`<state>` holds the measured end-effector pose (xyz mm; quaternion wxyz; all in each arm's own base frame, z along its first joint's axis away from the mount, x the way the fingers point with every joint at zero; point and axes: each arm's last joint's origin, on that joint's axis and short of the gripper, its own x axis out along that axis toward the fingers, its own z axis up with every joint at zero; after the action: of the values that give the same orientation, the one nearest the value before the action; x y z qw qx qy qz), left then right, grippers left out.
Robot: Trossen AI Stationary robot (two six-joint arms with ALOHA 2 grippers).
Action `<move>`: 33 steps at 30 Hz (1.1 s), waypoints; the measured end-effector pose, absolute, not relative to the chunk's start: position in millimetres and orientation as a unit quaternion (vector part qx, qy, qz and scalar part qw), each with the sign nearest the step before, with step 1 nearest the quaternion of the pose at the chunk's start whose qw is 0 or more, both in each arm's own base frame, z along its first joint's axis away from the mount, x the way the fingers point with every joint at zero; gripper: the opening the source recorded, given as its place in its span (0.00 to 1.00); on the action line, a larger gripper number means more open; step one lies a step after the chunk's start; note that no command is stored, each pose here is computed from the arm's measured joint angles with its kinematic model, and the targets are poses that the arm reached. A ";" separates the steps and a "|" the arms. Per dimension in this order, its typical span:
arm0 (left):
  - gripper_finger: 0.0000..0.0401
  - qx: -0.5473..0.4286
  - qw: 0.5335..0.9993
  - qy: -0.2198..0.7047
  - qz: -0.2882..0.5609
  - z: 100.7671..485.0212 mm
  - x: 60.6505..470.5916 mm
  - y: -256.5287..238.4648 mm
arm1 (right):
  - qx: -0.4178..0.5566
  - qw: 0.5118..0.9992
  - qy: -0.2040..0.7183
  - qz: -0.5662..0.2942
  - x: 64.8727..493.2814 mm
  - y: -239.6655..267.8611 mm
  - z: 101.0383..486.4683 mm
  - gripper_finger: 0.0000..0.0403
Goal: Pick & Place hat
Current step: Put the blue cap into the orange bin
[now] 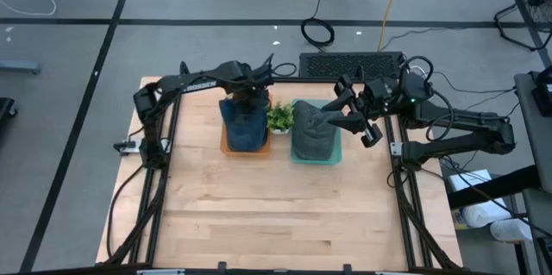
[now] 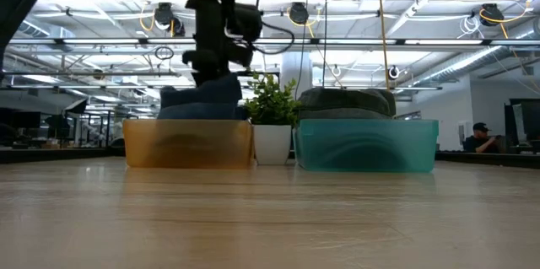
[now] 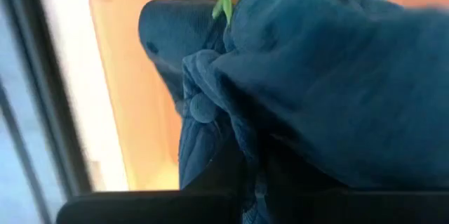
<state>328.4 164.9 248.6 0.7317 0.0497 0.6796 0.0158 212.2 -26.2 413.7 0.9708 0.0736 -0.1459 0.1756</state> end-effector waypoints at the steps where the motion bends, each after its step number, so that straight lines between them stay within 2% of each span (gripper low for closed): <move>1: 0.06 0.043 0.732 0.679 0.017 244.6 330.1 166.9 | 0.074 0.971 -0.145 0.176 212.2 -26.2 413.6 0.37; 22: 0.06 -0.053 0.728 0.682 0.056 203.3 335.9 199.6 | 0.079 0.972 -0.132 0.178 214.7 -25.2 404.1 0.36; 25: 0.14 -0.056 0.727 0.681 0.065 203.4 336.2 200.0 | 0.078 0.971 -0.132 0.181 214.9 -23.5 404.1 0.36; 33: 0.47 -0.070 0.730 0.675 0.084 210.1 334.4 198.6 | 0.074 0.972 -0.133 0.181 214.9 -23.2 404.1 0.37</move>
<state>334.4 198.6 210.1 0.7301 -0.0696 0.6745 0.0844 214.9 -23.2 404.1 0.9716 0.0740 -0.1331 0.1813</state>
